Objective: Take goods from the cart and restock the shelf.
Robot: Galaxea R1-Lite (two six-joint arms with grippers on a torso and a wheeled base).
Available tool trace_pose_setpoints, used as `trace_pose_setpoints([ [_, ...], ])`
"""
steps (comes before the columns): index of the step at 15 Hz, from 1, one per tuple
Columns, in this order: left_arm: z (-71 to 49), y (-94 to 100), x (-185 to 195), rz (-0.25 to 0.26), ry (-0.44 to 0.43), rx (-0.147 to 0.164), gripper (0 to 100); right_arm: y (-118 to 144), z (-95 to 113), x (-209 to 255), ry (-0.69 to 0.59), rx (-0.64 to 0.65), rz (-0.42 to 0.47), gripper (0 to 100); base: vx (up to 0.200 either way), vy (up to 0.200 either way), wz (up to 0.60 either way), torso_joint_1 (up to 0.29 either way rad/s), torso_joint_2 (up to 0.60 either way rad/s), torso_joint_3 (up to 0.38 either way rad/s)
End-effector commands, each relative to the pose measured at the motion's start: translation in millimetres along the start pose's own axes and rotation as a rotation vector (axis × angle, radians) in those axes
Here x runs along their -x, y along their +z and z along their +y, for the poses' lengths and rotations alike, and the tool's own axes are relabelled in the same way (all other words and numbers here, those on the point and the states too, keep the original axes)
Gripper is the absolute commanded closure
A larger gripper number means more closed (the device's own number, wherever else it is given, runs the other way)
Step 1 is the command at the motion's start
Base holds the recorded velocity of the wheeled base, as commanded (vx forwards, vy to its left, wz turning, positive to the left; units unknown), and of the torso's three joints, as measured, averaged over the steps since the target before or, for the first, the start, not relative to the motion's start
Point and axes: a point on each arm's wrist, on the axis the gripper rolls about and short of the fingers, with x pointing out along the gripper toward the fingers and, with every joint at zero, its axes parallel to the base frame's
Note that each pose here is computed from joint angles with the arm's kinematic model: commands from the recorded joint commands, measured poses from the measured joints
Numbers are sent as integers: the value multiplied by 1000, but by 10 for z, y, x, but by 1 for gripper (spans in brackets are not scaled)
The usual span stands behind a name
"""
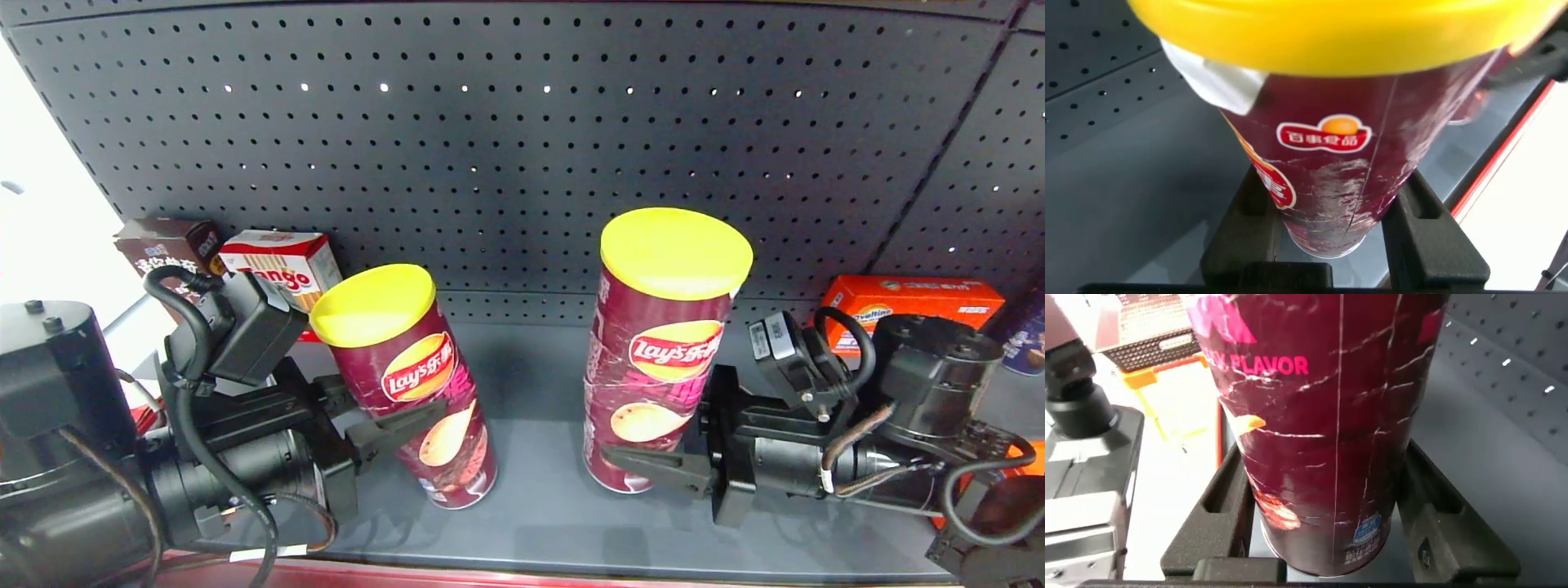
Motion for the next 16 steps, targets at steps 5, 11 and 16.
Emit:
trace_pose_setpoints([
  [5, 36, 3, 1, -1, 16, 4, 100, -289, 112, 33, 20, -56, 65, 100, 0, 0, 0, 0, 0, 0],
  [11, 40, -3, 7, 0, 18, 5, 100, -508, 70, -75, 29, -84, 98, 100, 0, 0, 0, 0, 0, 0],
  [16, 38, -12, 9, 3, 17, 5, 100, -557, 100, -156, 40, -91, 111, 100, 0, 0, 0, 0, 0, 0],
])
